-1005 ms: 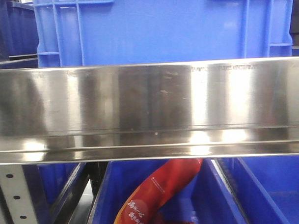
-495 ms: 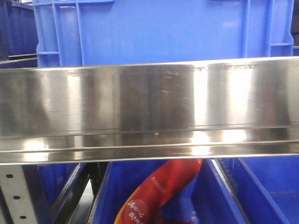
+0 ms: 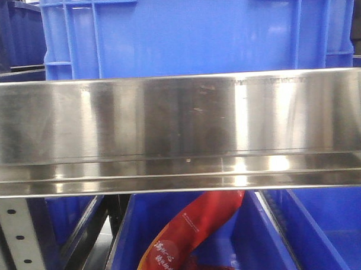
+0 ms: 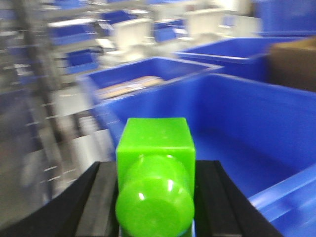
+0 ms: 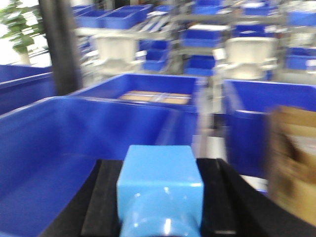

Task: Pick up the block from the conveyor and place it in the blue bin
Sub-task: 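Lower both grippers into blue bins and open to release blocks, then lift both open grippers up out of the blue bins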

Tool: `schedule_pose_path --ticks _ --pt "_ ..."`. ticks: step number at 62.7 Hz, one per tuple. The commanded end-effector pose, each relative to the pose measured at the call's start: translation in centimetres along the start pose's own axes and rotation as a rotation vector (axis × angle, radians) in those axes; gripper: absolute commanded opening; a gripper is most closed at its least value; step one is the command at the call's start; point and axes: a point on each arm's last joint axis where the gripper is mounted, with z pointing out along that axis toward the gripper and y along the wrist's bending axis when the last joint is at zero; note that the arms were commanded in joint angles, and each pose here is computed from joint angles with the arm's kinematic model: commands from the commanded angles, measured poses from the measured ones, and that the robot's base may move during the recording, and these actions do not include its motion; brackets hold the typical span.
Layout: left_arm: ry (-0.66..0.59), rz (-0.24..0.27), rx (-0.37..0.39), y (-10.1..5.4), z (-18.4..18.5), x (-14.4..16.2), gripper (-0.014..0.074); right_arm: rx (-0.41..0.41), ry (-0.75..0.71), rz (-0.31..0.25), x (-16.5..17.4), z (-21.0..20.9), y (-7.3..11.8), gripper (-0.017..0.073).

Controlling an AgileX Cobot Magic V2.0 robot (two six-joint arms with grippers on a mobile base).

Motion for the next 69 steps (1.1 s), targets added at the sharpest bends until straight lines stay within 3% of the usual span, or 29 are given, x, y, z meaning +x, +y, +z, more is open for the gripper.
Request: schedule_pose_path --ticks 1,7,10,15,24,31,35,39,45,48,50,54,62,69 --pt "-0.043 -0.009 0.056 -1.2 2.4 -1.0 -0.0111 -0.065 -0.001 -0.017 -0.9 2.2 1.3 -0.0162" --pt "-0.051 -0.042 0.093 -2.0 4.7 -1.6 -0.0111 -0.118 0.02 -0.021 -1.1 4.5 2.6 -0.0162" --pt "-0.033 -0.102 0.114 -2.4 6.3 -1.6 -0.0111 -0.144 0.033 -0.022 -1.0 5.7 3.3 -0.0162" --pt "-0.011 -0.161 0.133 -2.7 8.4 -1.6 -0.0111 -0.167 0.049 -0.017 -0.5 7.7 4.1 -0.0162" --pt "0.021 -0.167 0.137 -3.0 11.7 -1.4 -0.0111 -0.18 0.06 0.073 0.8 10.4 4.8 -0.0162" --pt "0.058 -0.167 0.143 -3.2 13.3 -0.7 -0.0095 -0.173 0.092 0.071 1.9 11.9 5.0 -0.0162" --pt "0.091 -0.165 0.15 -3.4 13.8 -0.1 -0.0006 -0.171 0.112 0.07 2.5 12.6 5.0 -0.0156" --pt "0.126 -0.164 0.158 -3.6 14.2 0.4 0.0122 -0.17 0.128 0.069 3.0 13.1 5.1 -0.009" --pt "0.156 -0.163 0.167 -3.7 14.4 0.8 0.0334 -0.17 0.133 0.071 3.1 13.2 5.1 0.0148" --pt "0.16 -0.162 0.168 -3.7 14.4 0.9 0.0387 -0.17 0.133 0.071 3.1 13.2 5.1 0.0266" --pt "0.161 -0.162 0.169 -3.7 14.4 0.9 0.0415 -0.171 0.141 0.07 3.2 13.2 5.1 0.0392" --pt "0.16 -0.164 0.169 -3.7 14.4 0.9 0.0407 -0.172 0.151 0.07 3.3 13.3 5.1 0.0499" --pt "0.16 -0.164 0.169 -3.7 14.4 0.9 0.0358 -0.172 0.156 0.069 3.4 13.2 5.1 0.0524" --pt "0.151 -0.164 0.17 -3.7 13.9 0.5 0.0262 -0.177 0.174 0.068 3.3 12.9 5.1 0.0428"
